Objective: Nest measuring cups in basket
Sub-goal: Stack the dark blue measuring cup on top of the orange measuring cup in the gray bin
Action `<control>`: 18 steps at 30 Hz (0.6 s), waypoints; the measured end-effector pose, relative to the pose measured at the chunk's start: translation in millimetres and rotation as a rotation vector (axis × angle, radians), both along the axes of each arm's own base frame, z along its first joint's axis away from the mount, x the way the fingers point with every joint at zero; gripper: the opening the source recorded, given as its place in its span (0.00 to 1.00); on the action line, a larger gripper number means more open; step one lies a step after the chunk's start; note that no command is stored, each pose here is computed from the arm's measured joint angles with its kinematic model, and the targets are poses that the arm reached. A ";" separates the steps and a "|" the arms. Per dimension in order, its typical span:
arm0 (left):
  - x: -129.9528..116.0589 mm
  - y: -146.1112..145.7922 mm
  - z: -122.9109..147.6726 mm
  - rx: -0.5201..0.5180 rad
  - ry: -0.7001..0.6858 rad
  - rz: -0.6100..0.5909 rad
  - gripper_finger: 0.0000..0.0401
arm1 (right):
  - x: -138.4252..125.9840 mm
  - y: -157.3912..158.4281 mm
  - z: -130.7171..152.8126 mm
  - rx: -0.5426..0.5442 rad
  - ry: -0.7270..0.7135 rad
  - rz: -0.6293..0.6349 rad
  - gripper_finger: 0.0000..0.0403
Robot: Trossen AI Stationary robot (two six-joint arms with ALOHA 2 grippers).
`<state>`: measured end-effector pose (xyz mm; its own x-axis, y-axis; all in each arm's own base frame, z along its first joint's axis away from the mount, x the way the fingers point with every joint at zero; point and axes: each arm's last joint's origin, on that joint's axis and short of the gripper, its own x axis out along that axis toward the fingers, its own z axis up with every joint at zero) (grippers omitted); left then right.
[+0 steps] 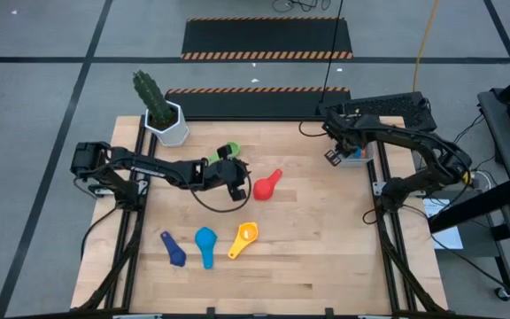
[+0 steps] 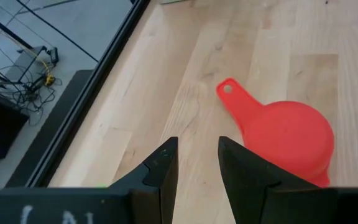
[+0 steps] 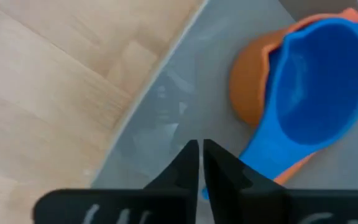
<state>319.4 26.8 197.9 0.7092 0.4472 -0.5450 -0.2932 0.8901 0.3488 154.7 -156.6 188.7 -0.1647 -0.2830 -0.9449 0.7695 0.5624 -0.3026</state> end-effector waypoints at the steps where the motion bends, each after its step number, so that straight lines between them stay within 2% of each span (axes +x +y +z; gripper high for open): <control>1: 0.0 0.4 0.0 0.000 0.000 0.001 0.29 | -1.6 -0.2 0.1 -0.006 0.022 0.001 0.02; 18: 0.1 0.4 0.1 -0.001 -0.002 0.002 0.29 | -11.2 1.5 -13.3 -0.010 0.071 -0.015 0.00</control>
<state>319.4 27.2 198.0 0.7097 0.4477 -0.5440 -0.2956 0.8901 0.3469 143.5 -155.2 175.5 -0.2353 -0.2891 -0.9279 0.7541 0.5480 -0.3620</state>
